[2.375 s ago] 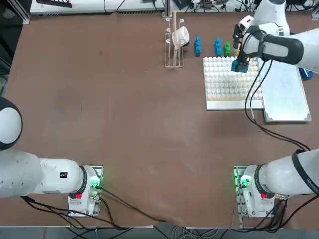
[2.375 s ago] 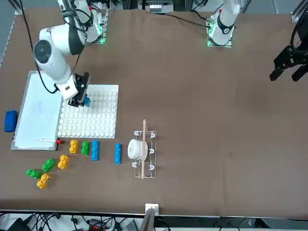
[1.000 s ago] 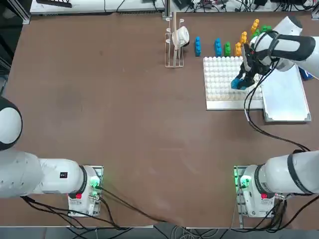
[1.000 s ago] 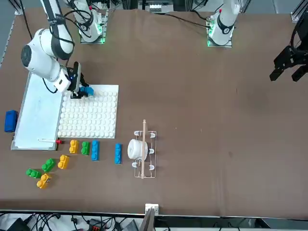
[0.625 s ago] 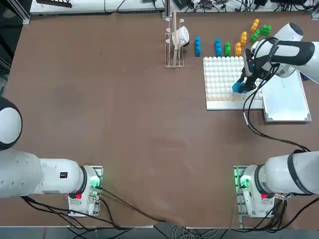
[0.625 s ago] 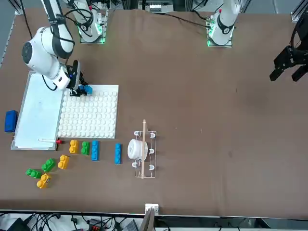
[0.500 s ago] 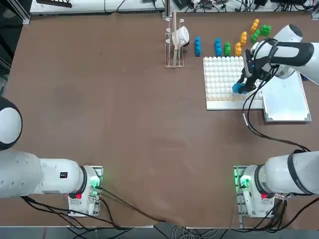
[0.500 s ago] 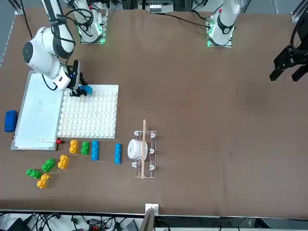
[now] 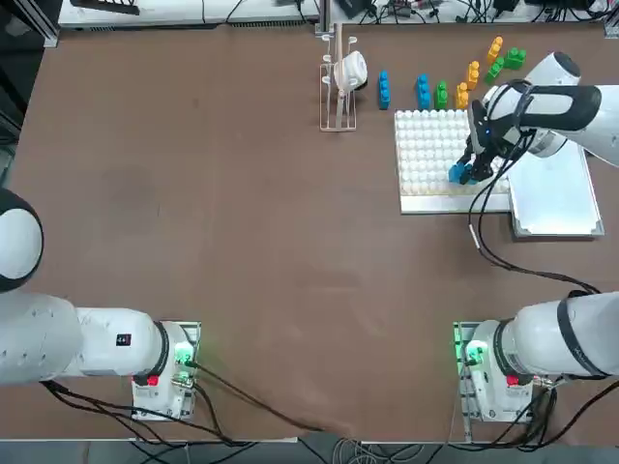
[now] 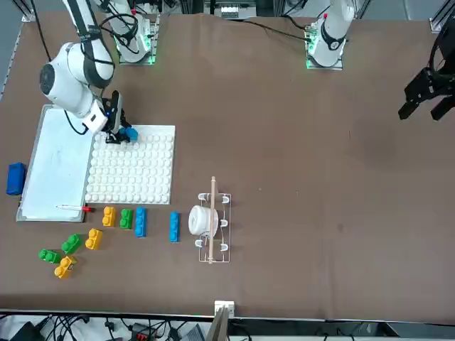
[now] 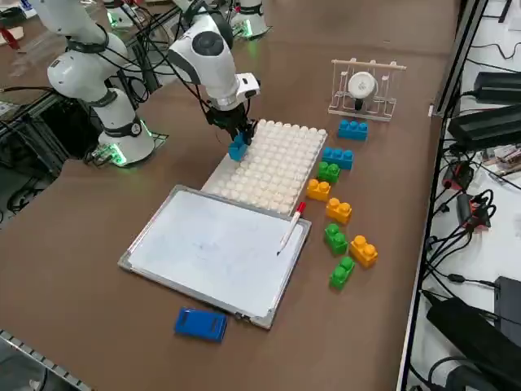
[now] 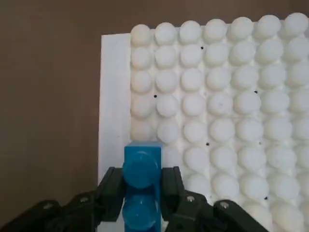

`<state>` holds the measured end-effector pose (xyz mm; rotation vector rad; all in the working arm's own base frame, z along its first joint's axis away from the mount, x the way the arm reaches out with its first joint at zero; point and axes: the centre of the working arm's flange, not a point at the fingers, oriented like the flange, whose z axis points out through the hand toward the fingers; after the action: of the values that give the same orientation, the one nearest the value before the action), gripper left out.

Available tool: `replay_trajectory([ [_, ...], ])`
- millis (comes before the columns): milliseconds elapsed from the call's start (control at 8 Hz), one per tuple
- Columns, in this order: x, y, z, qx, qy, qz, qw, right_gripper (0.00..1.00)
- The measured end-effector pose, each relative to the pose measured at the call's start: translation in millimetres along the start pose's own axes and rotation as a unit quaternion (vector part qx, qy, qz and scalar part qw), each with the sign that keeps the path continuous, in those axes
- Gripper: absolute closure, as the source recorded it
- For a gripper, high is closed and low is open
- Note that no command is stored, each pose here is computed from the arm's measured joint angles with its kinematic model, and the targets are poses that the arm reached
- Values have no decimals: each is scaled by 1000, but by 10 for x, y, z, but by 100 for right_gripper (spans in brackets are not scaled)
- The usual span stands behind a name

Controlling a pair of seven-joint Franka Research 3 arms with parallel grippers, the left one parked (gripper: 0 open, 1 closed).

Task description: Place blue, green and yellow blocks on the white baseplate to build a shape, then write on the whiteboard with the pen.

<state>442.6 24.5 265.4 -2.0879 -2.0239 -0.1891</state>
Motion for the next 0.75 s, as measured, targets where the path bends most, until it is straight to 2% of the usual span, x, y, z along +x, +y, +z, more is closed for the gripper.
replay_trajectory([
  [750, 96, -20, 158, 13, -2, -10, 1000, 59],
])
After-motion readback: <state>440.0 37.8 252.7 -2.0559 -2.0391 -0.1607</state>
